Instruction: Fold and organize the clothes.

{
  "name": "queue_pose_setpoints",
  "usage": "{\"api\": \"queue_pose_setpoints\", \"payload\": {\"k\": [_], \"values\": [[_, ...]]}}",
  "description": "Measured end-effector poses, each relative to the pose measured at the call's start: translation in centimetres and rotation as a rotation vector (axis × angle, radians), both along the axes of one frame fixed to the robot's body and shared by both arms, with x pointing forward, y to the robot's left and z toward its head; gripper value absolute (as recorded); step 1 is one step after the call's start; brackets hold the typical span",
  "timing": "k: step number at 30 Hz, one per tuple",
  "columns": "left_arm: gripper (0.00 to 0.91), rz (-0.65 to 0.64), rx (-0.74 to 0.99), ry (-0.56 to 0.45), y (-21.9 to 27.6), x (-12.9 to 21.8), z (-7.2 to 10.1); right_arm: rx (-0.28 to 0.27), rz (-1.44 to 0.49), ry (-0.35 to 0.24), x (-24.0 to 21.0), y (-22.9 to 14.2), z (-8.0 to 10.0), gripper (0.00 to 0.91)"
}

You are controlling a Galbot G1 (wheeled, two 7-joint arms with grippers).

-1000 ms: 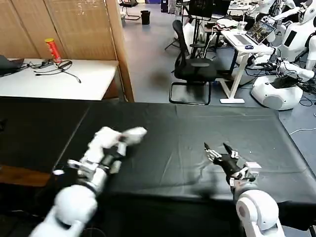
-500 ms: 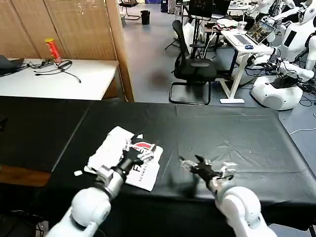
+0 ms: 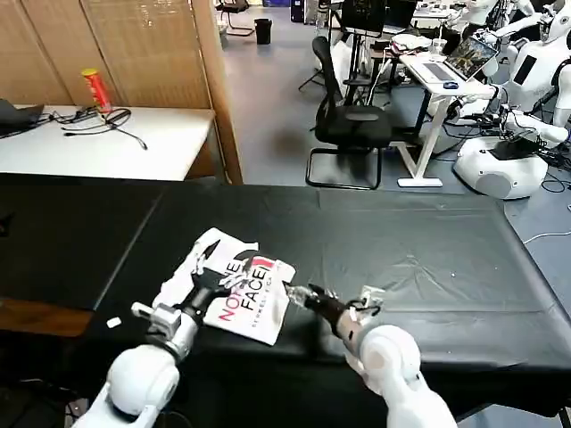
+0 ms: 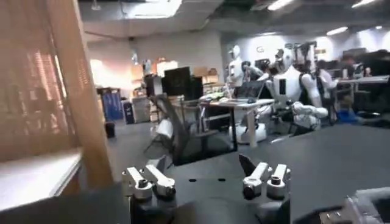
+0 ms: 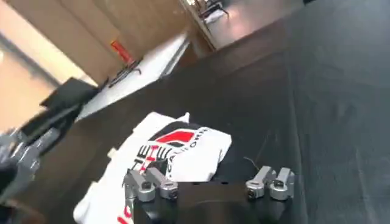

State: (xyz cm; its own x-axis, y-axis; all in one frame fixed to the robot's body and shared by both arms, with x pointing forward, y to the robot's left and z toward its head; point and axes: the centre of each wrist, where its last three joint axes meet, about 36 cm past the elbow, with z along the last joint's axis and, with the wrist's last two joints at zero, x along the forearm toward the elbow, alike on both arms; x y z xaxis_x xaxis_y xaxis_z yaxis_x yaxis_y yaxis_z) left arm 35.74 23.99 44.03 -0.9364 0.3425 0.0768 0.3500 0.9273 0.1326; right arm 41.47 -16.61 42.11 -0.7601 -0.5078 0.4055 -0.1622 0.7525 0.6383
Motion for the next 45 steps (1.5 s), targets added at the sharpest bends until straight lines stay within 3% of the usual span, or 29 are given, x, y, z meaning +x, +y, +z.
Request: {"api": "queue_pose_setpoints", "payload": {"k": [7, 11, 15, 17, 19, 22, 28, 32, 38, 45], "values": [[0.878, 0.028, 0.005, 0.004, 0.9, -0.6, -0.2, 0.017, -0.041, 0.052, 1.7, 2.0, -1.1, 0.809], [0.878, 0.044, 0.006, 0.003, 1.5, -1.1, -0.4, 0.031, -0.040, 0.063, 2.9, 3.3, -1.4, 0.731], [0.878, 0.055, 0.008, -0.001, 1.9, -1.5, -0.4, 0.032, -0.041, 0.074, 3.6, 4.2, -1.6, 0.517], [0.878, 0.061, 0.010, -0.002, 2.1, -1.6, -0.3, 0.031, -0.039, 0.079, 3.8, 4.6, -1.8, 0.302], [0.878, 0.064, 0.009, -0.003, 2.2, -1.6, -0.2, 0.030, -0.039, 0.082, 4.0, 4.8, -1.9, 0.166], [0.878, 0.068, 0.007, -0.003, 2.3, -1.7, -0.3, 0.025, -0.042, 0.080, 4.1, 4.7, -1.9, 0.078], [0.878, 0.074, 0.003, -0.001, 2.3, -1.9, -0.4, -0.006, -0.037, 0.023, 4.3, 4.0, -1.3, 0.068], [0.878, 0.079, 0.004, 0.000, 2.3, -1.9, -0.7, -0.098, -0.017, -0.036, 5.3, 2.3, -0.2, 0.068], [0.878, 0.084, 0.002, 0.004, 2.1, -2.1, -1.2, -0.306, 0.016, -0.091, 7.3, -0.5, 1.1, 0.068], [0.878, 0.094, 0.000, 0.014, 2.0, -2.3, -1.7, -0.524, 0.046, -0.232, 10.6, -3.2, 1.5, 0.068]]}}
